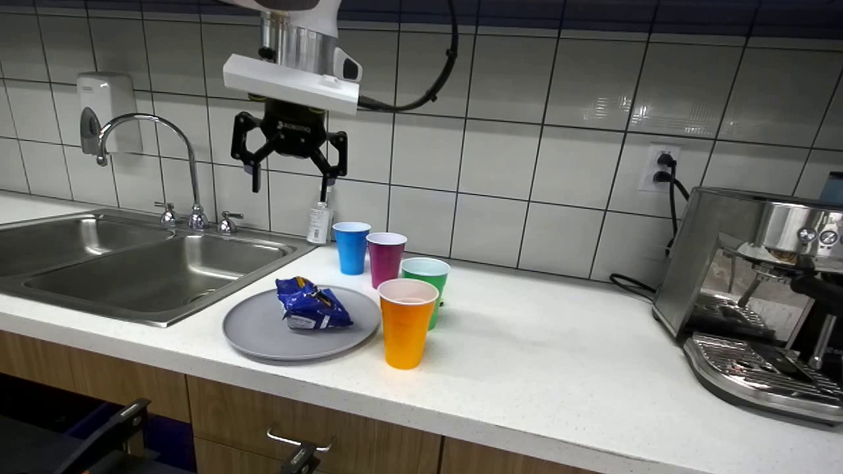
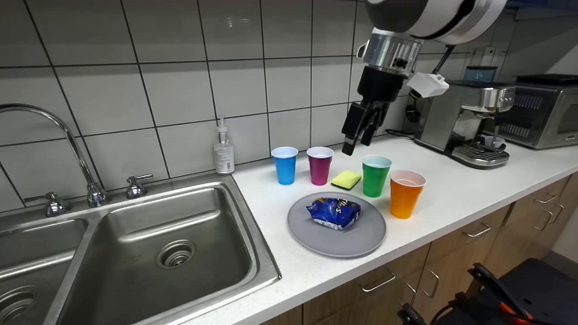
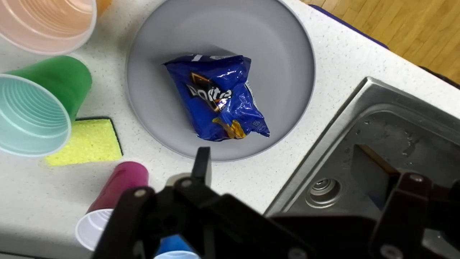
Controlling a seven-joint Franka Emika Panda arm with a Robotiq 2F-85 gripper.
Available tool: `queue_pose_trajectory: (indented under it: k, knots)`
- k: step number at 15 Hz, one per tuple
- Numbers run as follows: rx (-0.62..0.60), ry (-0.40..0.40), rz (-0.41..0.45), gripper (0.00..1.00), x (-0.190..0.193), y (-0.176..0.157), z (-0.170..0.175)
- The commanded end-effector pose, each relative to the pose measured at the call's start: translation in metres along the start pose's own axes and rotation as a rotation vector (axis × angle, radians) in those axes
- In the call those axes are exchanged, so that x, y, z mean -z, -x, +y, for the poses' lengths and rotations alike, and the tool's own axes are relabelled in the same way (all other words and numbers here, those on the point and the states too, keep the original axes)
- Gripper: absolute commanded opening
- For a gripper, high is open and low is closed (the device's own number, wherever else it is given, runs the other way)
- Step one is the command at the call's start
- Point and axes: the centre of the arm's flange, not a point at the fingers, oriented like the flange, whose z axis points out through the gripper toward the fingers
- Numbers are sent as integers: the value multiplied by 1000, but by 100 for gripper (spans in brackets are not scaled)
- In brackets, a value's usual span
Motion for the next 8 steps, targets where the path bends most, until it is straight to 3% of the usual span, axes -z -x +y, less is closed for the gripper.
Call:
queue_pose_trajectory:
  k: [1, 8]
  knots:
    - [78, -21, -5, 100, -28, -14, 15]
    - [171, -40, -32, 100, -66, -23, 29]
